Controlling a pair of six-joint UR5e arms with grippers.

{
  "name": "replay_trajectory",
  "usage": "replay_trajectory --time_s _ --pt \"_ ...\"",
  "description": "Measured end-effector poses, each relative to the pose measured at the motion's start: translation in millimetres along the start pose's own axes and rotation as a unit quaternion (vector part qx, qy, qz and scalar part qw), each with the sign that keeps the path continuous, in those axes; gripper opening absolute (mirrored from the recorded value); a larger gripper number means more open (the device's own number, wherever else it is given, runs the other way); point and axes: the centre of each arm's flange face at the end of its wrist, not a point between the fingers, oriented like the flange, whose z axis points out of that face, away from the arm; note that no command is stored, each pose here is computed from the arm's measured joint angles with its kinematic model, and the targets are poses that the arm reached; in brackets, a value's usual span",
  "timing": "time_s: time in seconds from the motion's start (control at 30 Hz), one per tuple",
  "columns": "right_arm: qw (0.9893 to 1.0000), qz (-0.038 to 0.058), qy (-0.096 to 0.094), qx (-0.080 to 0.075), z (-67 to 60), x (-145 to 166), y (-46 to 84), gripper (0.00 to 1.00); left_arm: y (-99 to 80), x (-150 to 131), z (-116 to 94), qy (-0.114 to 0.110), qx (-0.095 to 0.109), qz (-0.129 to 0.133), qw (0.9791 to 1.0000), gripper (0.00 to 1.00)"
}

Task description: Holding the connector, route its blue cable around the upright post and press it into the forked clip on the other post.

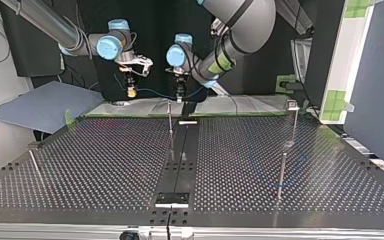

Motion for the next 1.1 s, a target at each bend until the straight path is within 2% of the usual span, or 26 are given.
replay_trajectory --time_s 0.43,0.8,1.1 --pt "1.0 0.0003 -0.003 -0.001 0.0 0.0 1.2 0.0 2.0 -4.5 -14.0 -0.004 0.002 0.004 1.0 0.0" --pt "1.0 0.0006 0.0 -0.001 1.5 1.2 1.3 0.0 5.5 -15.9 6.4 -0.023 0.016 0.0 0.9996 0.0" --pt "1.0 0.0023 0.002 -0.001 5.4 4.8 1.8 0.0 6.8 -22.9 19.7 -0.021 0.029 0.004 0.9993 0.0"
